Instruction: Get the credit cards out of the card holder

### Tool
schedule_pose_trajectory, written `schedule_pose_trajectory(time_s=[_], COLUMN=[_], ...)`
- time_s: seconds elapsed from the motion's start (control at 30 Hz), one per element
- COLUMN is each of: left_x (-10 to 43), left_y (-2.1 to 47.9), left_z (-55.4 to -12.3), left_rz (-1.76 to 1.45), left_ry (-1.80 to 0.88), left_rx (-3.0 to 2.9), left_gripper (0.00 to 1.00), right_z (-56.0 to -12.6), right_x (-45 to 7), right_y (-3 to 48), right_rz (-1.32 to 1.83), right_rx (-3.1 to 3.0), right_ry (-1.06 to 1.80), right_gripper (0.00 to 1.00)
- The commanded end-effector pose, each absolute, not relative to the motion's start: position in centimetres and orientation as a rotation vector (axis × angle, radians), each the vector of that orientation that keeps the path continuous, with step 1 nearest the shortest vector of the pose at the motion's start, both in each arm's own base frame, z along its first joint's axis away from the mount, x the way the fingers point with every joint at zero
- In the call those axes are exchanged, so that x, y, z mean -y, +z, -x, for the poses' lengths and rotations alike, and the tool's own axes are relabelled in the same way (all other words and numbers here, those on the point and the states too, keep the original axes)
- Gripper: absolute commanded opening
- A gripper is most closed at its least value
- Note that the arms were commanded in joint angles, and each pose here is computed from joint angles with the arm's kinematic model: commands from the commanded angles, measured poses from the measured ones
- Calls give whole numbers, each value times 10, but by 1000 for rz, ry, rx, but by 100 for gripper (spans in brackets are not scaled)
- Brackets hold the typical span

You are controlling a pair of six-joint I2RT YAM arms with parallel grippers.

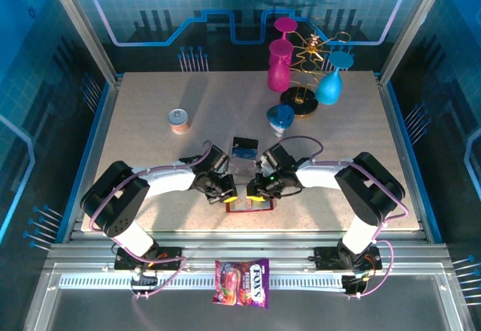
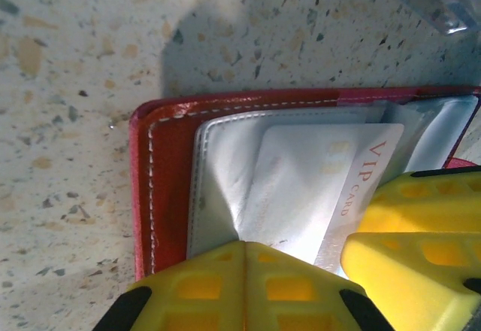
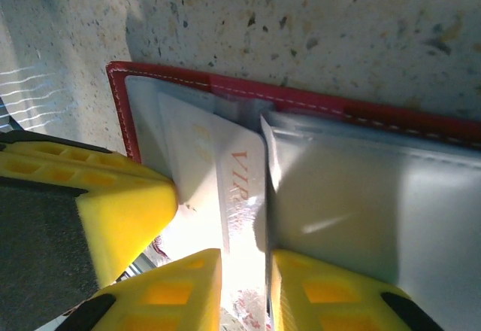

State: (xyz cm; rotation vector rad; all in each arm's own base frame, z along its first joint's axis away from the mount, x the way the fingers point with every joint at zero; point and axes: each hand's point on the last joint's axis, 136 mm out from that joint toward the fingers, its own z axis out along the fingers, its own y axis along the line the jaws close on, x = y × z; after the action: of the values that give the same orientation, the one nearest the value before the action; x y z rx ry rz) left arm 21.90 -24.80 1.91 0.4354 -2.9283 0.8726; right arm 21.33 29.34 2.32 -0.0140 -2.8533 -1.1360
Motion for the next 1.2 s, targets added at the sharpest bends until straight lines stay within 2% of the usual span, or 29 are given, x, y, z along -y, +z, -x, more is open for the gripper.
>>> schedule_pose_trajectory(time_s=[0.0,0.53,1.17], left_x=[239,239,237], left_y=[2,9,15], left_z=[-205,-206,-208], left_rz=[-448,-444,-442], left_ry=[786,792,786], left_rx=[2904,2915,2930], left_gripper=[7,9,12], right_z=[-209,-215,-216], right_x=[-289,-288,-264], right_y=[14,34,33], right_rz=[45,35,36], right_rx=[2827,2853,2903], right_ry=[-1118,-1166,-1085], right_gripper=[25,14,12])
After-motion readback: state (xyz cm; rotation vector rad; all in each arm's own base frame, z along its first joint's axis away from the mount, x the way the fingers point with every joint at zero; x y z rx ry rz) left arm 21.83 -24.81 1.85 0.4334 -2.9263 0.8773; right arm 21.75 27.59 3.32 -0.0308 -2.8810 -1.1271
